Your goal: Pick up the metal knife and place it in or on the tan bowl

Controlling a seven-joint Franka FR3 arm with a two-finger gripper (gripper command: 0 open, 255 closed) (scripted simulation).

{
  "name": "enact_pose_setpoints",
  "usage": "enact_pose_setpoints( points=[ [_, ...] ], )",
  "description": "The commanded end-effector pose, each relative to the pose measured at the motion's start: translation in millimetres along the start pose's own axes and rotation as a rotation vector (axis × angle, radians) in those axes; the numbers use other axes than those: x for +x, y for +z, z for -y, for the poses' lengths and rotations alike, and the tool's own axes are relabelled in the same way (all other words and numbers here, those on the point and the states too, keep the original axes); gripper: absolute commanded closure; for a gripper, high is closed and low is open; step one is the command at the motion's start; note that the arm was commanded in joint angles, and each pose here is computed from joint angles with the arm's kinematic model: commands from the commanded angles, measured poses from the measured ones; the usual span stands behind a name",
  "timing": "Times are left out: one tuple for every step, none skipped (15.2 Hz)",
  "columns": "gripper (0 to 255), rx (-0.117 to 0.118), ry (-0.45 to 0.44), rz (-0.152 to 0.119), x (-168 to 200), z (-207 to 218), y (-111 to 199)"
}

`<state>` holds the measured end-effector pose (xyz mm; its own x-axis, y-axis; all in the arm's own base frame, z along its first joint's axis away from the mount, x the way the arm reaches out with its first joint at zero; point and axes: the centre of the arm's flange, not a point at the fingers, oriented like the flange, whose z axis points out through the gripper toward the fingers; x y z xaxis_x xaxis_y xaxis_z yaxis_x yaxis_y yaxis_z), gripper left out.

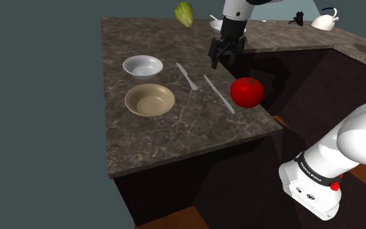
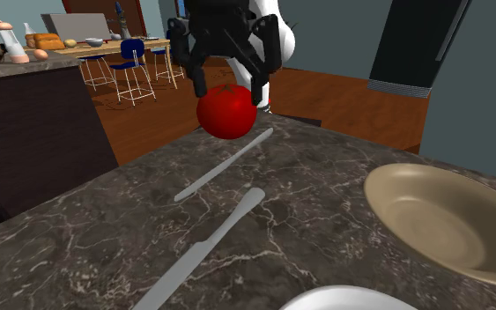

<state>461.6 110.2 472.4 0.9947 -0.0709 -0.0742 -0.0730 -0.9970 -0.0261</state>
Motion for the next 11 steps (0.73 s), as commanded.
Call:
enact_pose_setpoints(
  points=[
    [0,-0.005,0.026,-0.011,21,10,8],
    [0,-0.008,0.039,-0.016,32,15,13],
    [0,-0.012,0.051,-0.021,43,19,17],
    [0,-0.015,0.064,-0.025,54,23,22],
    [0,-0.018,0.076,-0.03,65,27,26],
    [0,-0.021,0.089,-0.035,77,31,30],
    [0,-0.024,0.101,-0.039,88,34,35],
    [0,-0.028,0.114,-0.044,100,38,39],
    [0,-0.031,0.126,-0.049,111,41,43],
    [0,-0.034,0.138,-0.053,123,44,47],
    [0,-0.037,0.151,-0.058,135,47,52]
  ],
)
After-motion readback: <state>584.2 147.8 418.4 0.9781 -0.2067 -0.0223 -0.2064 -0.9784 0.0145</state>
